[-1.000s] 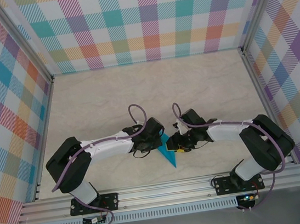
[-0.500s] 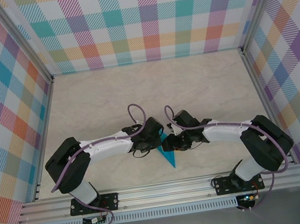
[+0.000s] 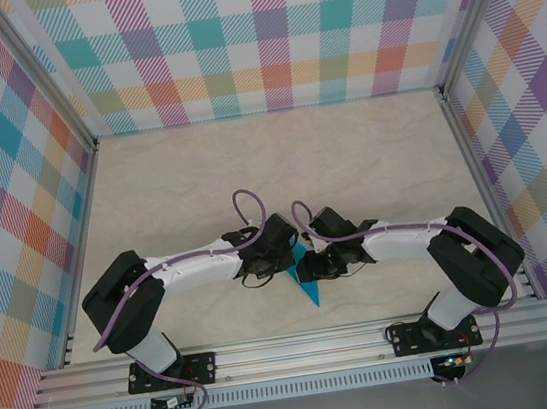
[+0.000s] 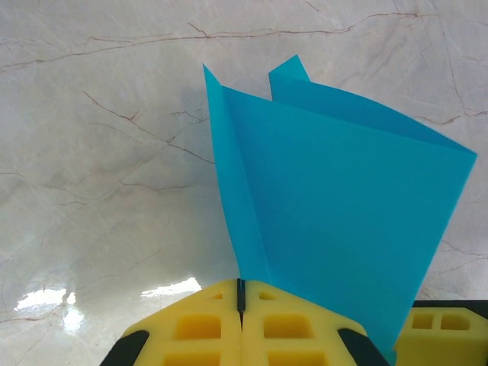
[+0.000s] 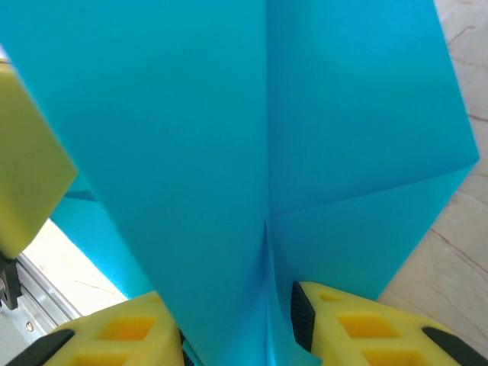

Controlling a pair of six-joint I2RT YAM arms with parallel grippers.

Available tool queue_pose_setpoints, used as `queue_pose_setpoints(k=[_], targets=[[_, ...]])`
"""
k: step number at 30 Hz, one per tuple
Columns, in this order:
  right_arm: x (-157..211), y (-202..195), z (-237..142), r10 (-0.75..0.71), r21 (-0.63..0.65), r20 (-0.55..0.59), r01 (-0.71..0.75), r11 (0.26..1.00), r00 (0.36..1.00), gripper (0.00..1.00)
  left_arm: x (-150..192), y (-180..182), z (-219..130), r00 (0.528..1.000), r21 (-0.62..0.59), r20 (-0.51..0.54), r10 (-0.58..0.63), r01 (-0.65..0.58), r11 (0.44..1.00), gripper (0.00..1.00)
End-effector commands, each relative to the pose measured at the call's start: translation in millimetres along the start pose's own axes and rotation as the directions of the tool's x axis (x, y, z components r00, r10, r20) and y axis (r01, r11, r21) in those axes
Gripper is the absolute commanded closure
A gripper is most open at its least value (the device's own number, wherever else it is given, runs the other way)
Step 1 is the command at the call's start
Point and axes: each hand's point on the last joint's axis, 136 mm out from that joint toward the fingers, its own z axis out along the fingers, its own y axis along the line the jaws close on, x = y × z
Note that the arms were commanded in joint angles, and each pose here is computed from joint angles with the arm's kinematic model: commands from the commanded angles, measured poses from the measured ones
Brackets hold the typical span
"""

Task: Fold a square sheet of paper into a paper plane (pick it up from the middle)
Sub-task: Move the paper plane to the center of the table.

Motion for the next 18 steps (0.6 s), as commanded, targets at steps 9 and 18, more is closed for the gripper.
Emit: queue_pose_setpoints(k=[9, 18], targets=[[-4.1, -0.8, 3.9, -0.020, 0.044, -0.001, 0.020, 0.999, 1.000, 0.70, -5.3, 0.3, -8.2, 1.000, 0.022, 0.014, -0.019, 0.018, 1.000, 0.95], [-4.6, 1.8, 2.2, -0.024, 0.039, 0.000, 0.024, 0.999, 1.000, 0.80, -5.0, 2.6, -10.0, 1.000, 0.018, 0.018, -0.022, 0.021, 1.000, 0.94]])
